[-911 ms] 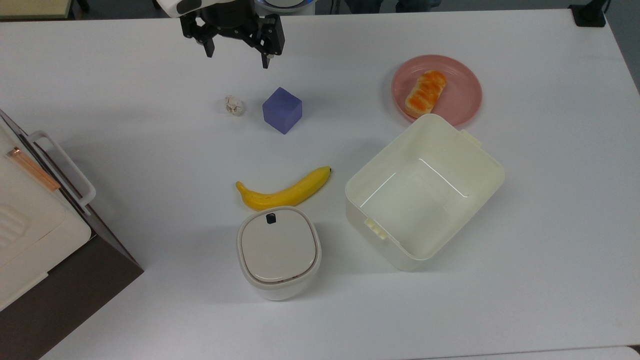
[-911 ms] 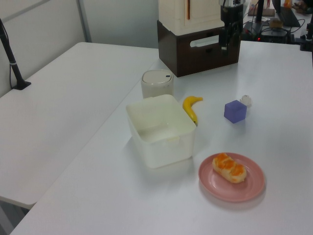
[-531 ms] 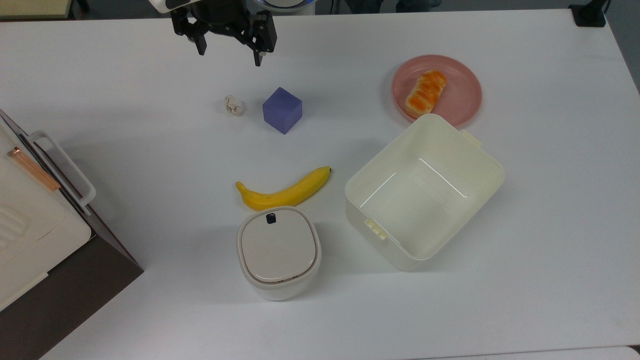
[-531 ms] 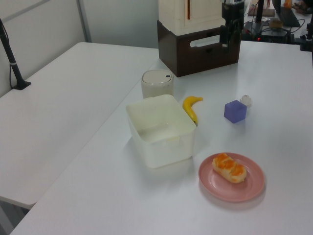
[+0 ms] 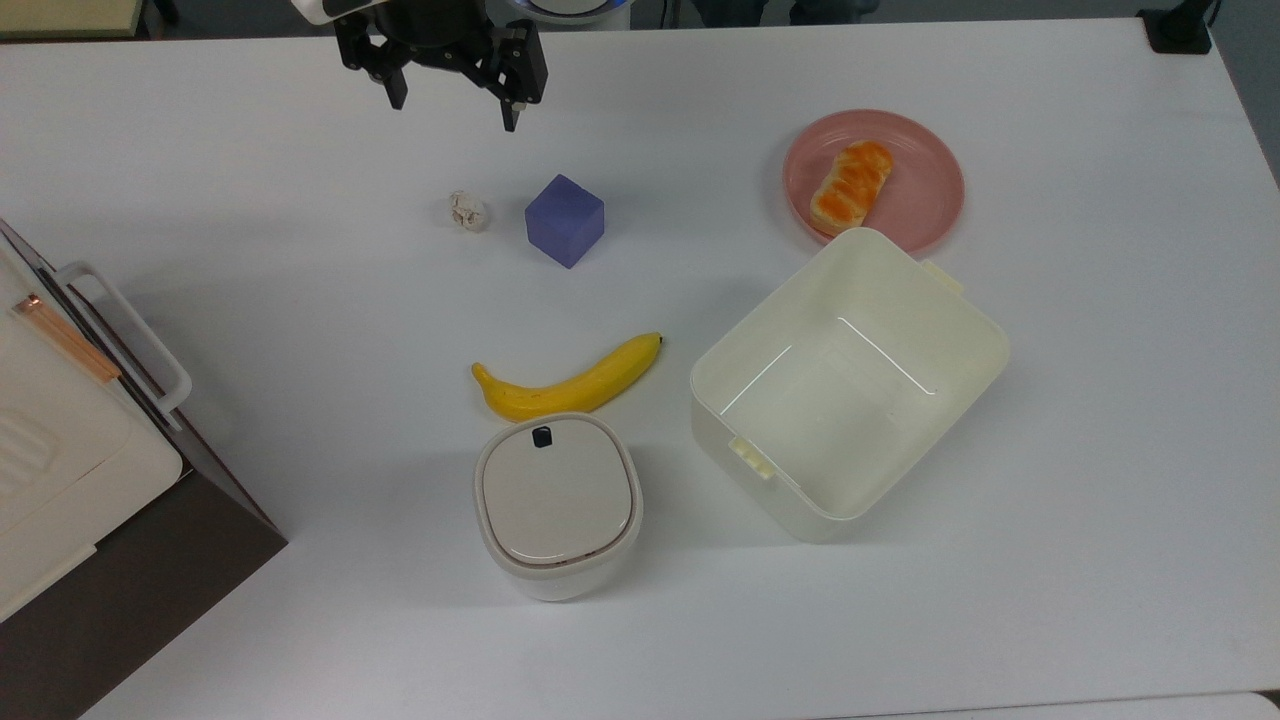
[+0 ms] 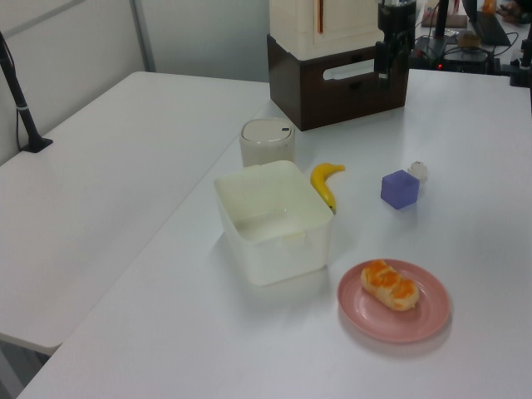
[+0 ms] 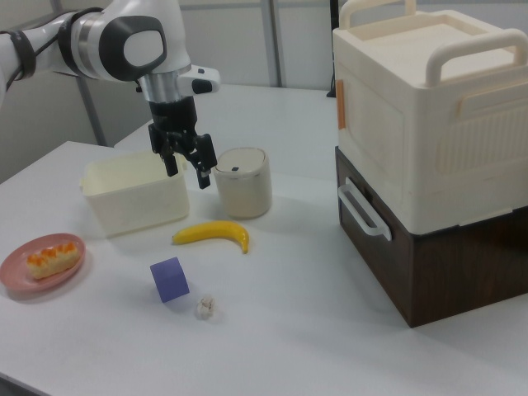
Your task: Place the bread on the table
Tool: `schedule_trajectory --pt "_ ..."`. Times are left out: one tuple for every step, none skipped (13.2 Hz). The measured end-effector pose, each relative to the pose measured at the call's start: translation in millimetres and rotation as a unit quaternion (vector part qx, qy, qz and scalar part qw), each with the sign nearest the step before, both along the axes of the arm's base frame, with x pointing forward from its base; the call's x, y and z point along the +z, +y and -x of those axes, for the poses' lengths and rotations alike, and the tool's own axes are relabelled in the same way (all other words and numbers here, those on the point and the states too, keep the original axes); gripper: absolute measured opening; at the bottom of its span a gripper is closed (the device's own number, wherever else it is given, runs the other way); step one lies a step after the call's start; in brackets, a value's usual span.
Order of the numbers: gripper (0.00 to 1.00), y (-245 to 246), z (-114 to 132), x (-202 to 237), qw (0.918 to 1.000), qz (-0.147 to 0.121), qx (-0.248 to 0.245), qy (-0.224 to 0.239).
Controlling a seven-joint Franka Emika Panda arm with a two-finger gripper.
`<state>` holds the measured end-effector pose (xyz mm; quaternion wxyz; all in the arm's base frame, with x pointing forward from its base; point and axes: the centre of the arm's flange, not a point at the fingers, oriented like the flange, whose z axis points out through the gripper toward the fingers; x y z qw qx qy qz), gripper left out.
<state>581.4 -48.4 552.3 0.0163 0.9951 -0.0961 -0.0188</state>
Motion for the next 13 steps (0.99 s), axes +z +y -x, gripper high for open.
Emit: schedule_trajectory --pt "1.00 -0.8 0.1 0.0 1.0000 0.000 0.000 0.000" --pt "1.00 -1.1 0.1 0.0 1.0000 0.000 0.001 0.000" --pt "1.00 -1.1 0.1 0.0 1.0000 0.000 0.004 0.000" --pt "1.00 -1.1 0.1 0.0 0.9999 -0.001 0.011 0.000" --pt "1.00 -1.2 0.1 0.0 0.9999 -0.001 0.015 0.000" --pt "1.00 -1.3 0.1 0.0 0.9999 -0.001 0.017 0.001" --pt "1.00 -1.3 0.1 -0.1 0.9998 -0.001 0.019 0.001" --pt "1.00 -1.3 -0.1 -0.7 0.9998 -0.001 0.021 0.001" --pt "1.00 -1.3 -0.3 -1.1 0.9998 -0.001 0.021 0.002" --pt "1.00 -1.3 -0.4 -1.4 0.9998 -0.001 0.022 0.002" --pt "1.00 -1.3 -0.4 -1.4 0.9998 -0.001 0.022 0.002" --pt "1.00 -1.3 -0.4 -1.4 0.9998 -0.001 0.022 0.002" --pt "1.00 -1.2 -0.4 -1.4 0.9998 -0.001 0.022 0.002"
